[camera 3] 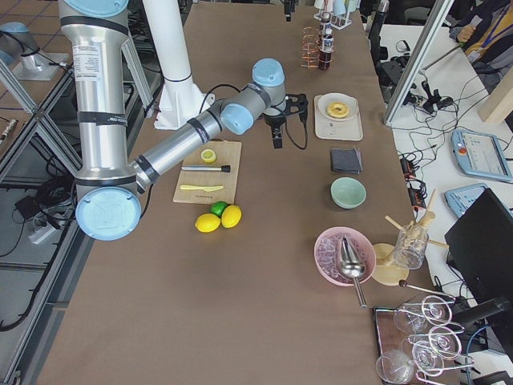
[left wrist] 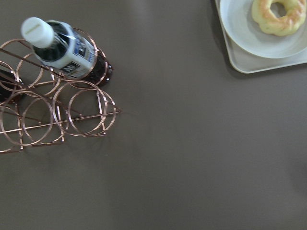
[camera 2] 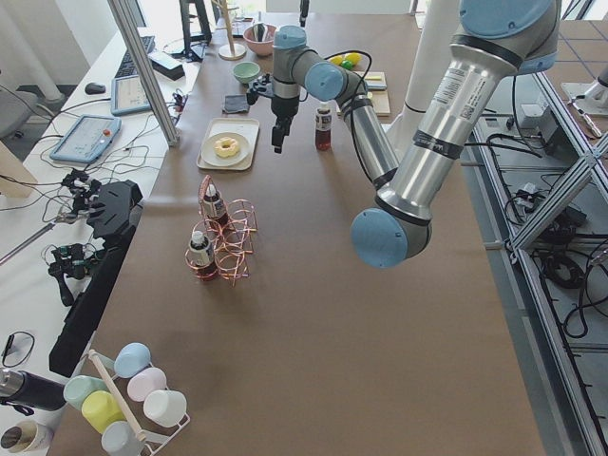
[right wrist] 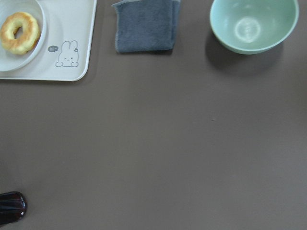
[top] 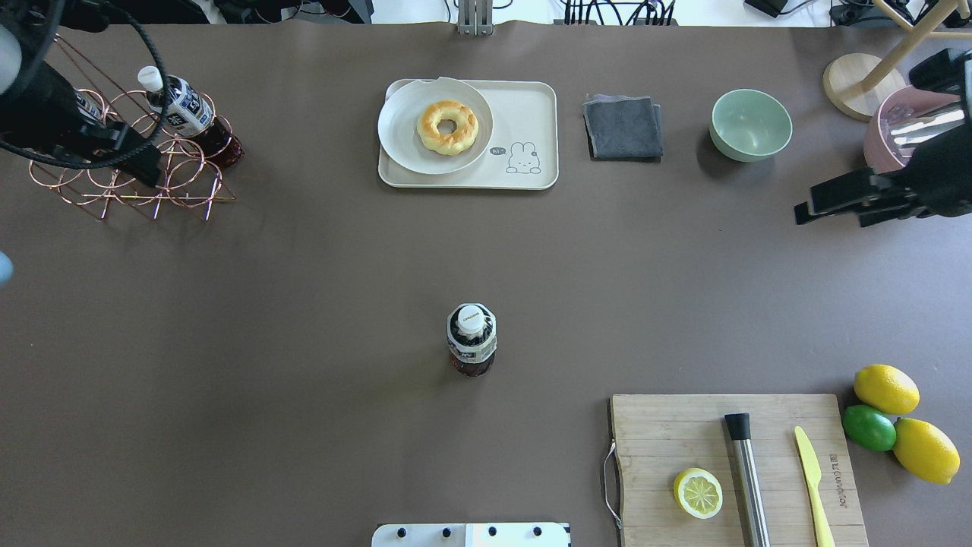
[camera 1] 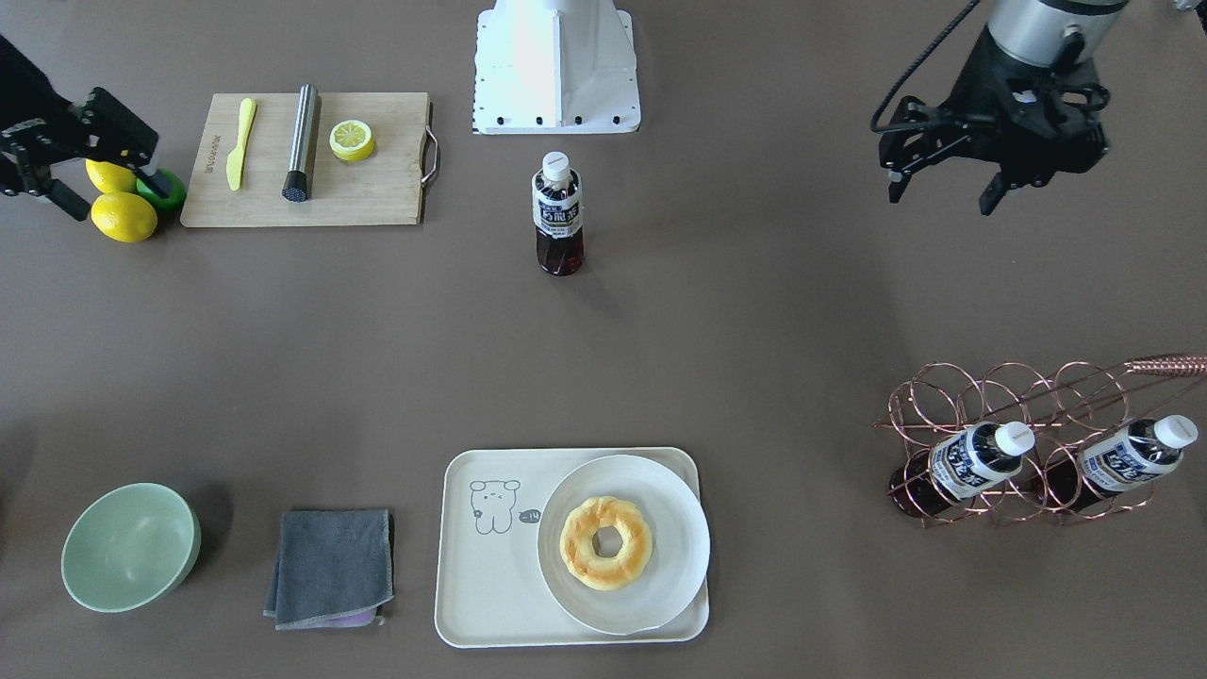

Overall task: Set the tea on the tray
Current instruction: 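Move the right gripper over the standing tea bottle while left arm retracts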

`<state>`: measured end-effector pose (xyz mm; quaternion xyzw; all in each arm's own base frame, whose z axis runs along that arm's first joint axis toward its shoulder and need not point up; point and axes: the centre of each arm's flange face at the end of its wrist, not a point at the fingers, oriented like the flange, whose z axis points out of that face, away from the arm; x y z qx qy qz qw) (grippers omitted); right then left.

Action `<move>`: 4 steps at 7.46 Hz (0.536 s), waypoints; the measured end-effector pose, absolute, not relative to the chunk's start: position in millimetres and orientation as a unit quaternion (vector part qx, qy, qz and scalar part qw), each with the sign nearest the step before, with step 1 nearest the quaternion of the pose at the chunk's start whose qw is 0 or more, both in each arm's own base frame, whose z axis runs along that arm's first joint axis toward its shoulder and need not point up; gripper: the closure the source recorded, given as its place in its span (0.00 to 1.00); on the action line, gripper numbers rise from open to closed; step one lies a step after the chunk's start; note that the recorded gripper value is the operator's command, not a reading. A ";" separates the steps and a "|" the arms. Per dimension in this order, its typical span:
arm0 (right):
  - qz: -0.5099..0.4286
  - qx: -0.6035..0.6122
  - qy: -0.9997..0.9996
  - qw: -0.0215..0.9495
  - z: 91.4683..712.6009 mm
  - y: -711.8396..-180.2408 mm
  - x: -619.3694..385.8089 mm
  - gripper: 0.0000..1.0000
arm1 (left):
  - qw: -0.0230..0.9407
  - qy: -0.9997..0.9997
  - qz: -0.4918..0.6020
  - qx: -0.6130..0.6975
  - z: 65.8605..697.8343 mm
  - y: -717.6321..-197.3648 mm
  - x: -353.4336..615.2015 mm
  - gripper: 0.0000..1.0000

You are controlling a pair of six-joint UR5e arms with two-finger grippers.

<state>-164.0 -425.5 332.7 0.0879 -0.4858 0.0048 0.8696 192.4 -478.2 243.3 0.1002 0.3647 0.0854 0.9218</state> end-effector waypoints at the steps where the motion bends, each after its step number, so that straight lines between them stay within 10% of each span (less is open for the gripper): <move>1: 0.014 0.084 -0.490 0.867 303.5 -414.0 -207.9 0.02 | 0.923 0.357 0.102 0.102 267.2 -488.3 164.9 0.08; 4: 0.044 0.066 -0.479 0.874 193.9 -367.3 -328.4 0.03 | 0.915 0.360 0.133 0.126 370.3 -515.2 103.7 0.08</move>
